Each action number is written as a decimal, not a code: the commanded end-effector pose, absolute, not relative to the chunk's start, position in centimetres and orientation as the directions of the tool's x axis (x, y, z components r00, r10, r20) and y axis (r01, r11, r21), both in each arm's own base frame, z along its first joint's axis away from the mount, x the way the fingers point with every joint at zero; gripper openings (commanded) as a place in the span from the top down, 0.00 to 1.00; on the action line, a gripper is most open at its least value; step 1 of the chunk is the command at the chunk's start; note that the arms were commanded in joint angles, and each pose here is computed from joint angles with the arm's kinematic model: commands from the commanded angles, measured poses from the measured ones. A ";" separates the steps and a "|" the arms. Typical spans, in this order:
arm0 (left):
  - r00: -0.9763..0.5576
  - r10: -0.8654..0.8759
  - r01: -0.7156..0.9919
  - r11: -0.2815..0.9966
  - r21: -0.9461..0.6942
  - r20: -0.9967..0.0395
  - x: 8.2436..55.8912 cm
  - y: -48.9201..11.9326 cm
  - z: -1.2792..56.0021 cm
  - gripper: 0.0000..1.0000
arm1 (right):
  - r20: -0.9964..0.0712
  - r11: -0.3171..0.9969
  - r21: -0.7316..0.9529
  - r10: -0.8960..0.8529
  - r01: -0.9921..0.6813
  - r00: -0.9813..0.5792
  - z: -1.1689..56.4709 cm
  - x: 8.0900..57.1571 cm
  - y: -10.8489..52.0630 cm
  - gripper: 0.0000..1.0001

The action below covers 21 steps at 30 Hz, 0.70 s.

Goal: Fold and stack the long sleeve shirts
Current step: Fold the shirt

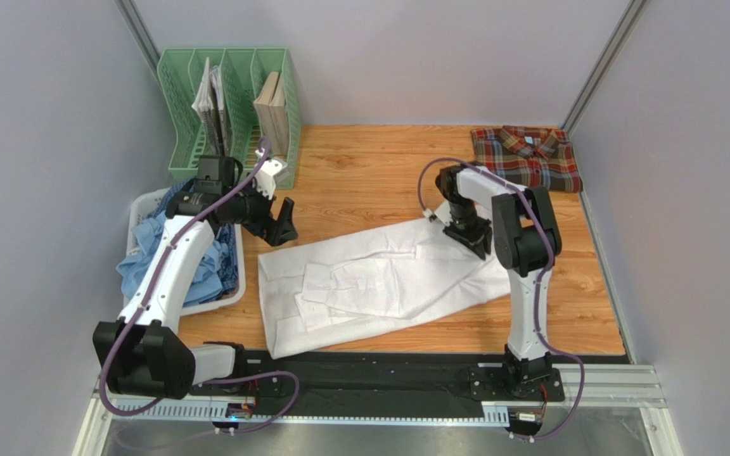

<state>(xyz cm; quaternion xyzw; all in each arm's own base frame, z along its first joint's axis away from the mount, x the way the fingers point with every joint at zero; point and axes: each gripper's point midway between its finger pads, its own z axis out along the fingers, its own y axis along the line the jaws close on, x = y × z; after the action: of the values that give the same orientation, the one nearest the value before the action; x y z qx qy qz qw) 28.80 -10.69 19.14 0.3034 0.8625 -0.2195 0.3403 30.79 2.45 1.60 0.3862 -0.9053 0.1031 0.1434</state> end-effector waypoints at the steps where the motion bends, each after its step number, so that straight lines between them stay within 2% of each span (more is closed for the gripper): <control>1: -0.431 0.386 0.718 0.694 -0.051 -0.816 28.7 -10.8 22.3 0.01 | 0.051 0.595 -0.358 -0.757 -0.719 -0.652 1.9 46.2 6.4 0.77; 2: -0.415 0.386 0.707 0.706 -0.025 -0.824 28.8 -10.5 22.6 0.01 | 0.087 0.567 -0.361 -0.770 -0.740 -0.633 0.1 47.3 6.8 0.77; 4: -0.384 0.362 0.660 0.751 0.022 -0.849 29.3 -9.8 23.3 0.01 | 0.053 0.487 -0.477 -0.815 -0.732 -0.577 1.8 51.9 8.2 0.77; 5: -0.385 0.344 0.630 0.776 0.028 -0.857 29.6 -9.5 23.5 0.01 | -0.076 0.491 -0.574 -0.828 -0.655 -0.555 5.4 56.2 9.8 0.77; 6: -0.396 0.341 0.636 0.771 0.013 -0.852 29.0 -9.6 23.5 0.01 | -0.119 0.480 -0.616 -0.840 -0.624 -0.529 6.7 58.2 10.5 0.77; 8: -0.326 0.439 0.767 0.640 0.038 -0.837 27.3 -11.0 23.0 0.01 | -0.273 0.531 -0.669 -0.826 -0.520 -0.493 12.1 60.7 12.0 0.76; 9: -0.356 0.477 0.793 0.609 0.010 -0.804 26.0 -11.2 22.3 0.02 | -0.366 0.581 -0.665 -0.801 -0.469 -0.474 16.4 60.4 12.5 0.75; 11: -0.356 0.595 0.848 0.530 0.020 -0.721 25.4 -11.9 19.8 0.13 | -0.499 0.656 -0.614 -0.754 -0.439 -0.428 20.0 59.5 13.5 0.71; 12: -0.378 0.642 0.852 0.523 0.021 -0.667 25.0 -11.4 18.4 0.17 | -0.486 0.661 -0.568 -0.750 -0.491 -0.448 18.1 57.7 13.4 0.69; 13: -0.388 0.668 0.860 0.511 0.012 -0.636 25.1 -11.4 17.1 0.18 | -0.579 0.708 -0.532 -0.704 -0.464 -0.411 22.3 55.8 13.8 0.66; 14: -0.370 0.688 0.870 0.493 0.027 -0.624 25.4 -11.8 16.4 0.19 | -0.607 0.720 -0.515 -0.689 -0.465 -0.396 23.1 54.9 13.9 0.65; 15: -0.391 0.717 0.871 0.492 0.021 -0.578 25.7 -11.5 14.8 0.22 | -0.583 0.720 -0.479 -0.689 -0.503 -0.430 21.0 53.1 13.7 0.64; 16: -0.366 0.742 0.890 0.455 0.020 -0.562 25.6 -12.3 14.2 0.24 | -0.631 0.750 -0.451 -0.651 -0.484 -0.422 23.3 51.7 13.6 0.64; 21: -0.322 0.844 0.922 0.383 0.060 -0.430 27.5 -13.0 9.6 0.29 | -0.605 0.822 -0.258 -0.547 -0.508 -0.578 20.6 46.2 11.7 0.65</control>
<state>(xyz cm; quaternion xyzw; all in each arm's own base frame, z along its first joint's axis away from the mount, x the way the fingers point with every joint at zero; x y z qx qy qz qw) 26.00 -13.30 12.22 0.4959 0.8236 -0.1493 0.2311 49.03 11.95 22.08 0.3527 -0.8518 0.1102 -0.3713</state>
